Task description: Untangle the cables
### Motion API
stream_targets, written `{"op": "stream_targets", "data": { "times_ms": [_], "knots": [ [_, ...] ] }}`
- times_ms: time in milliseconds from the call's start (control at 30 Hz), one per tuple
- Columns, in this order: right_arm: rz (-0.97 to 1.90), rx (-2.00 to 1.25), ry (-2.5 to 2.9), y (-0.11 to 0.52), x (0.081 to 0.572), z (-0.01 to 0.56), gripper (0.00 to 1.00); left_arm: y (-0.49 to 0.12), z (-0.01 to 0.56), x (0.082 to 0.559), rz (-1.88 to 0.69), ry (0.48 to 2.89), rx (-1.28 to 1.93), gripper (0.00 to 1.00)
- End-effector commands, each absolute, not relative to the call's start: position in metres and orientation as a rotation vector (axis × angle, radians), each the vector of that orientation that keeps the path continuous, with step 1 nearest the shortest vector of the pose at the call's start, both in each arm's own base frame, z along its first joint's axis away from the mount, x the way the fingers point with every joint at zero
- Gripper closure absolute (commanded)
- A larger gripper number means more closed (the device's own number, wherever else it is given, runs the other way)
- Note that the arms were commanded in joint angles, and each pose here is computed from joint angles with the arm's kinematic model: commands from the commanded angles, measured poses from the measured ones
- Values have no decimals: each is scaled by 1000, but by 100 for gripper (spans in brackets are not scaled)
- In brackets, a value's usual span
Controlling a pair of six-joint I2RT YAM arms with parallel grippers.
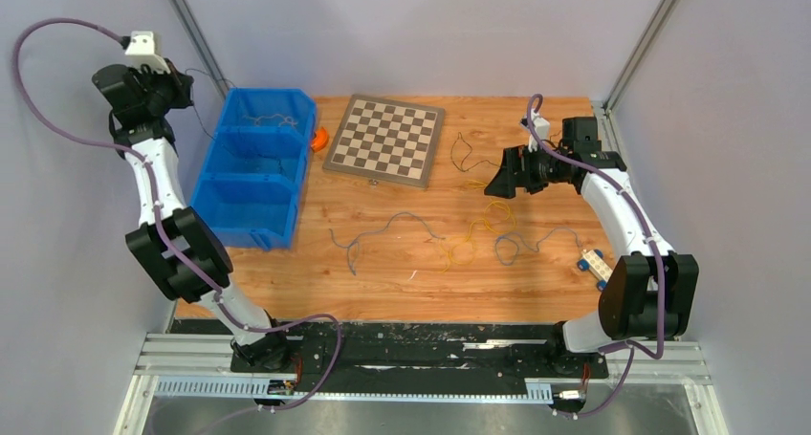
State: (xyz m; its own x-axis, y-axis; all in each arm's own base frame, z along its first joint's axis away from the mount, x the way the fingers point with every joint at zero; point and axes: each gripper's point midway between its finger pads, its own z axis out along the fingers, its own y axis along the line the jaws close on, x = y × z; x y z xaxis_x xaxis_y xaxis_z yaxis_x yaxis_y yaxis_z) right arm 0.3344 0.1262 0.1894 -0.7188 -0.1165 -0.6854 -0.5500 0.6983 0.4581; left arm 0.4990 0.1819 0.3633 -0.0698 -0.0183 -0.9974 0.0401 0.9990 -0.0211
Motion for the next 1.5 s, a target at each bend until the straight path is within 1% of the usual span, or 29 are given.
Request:
{"op": "stream_targets", "data": {
  "times_ms": [0,33,67,100,133,167,200,300,400,533,667,800,933,1067,1267,1333,1467],
  "knots": [
    [881,-498,2264,125,335,189,0,154,329,512,-60,1686,254,100],
    [874,-497,2263,124,335,190,0,149,308,508,-90,1735,274,100],
    [867,-497,2262,123,334,190,0,143,300,504,-89,1740,344,100],
    [864,-497,2264,122,333,189,0,139,276,496,-118,1792,356,100],
    [863,-494,2266,121,332,188,0,136,269,492,-104,1799,405,100],
    [861,-496,2265,121,331,187,0,132,246,483,-134,1853,405,100],
    [864,-495,2267,121,330,187,0,132,238,479,-116,1868,445,100],
    [873,-493,2267,121,330,187,0,126,192,459,-166,1998,466,100],
    [876,-492,2267,122,331,188,0,127,162,450,-188,2086,493,100],
    [872,-493,2268,121,331,187,0,134,140,443,-172,2182,526,100],
    [880,-492,2273,122,332,185,0,149,136,443,-79,2220,536,100],
    [891,-489,2272,123,332,186,0,168,144,460,36,2201,457,100],
    [891,-486,2275,123,333,185,0,167,141,474,75,2228,422,100],
    [883,-486,2276,122,333,185,0,182,139,488,295,2224,398,100],
    [880,-485,2281,122,332,183,0,206,147,502,465,2209,317,100],
    [885,-484,2283,122,333,182,0,213,148,503,512,2201,313,100],
    [889,-484,2281,122,334,183,0,207,153,503,510,2162,371,100]
  ]
}}
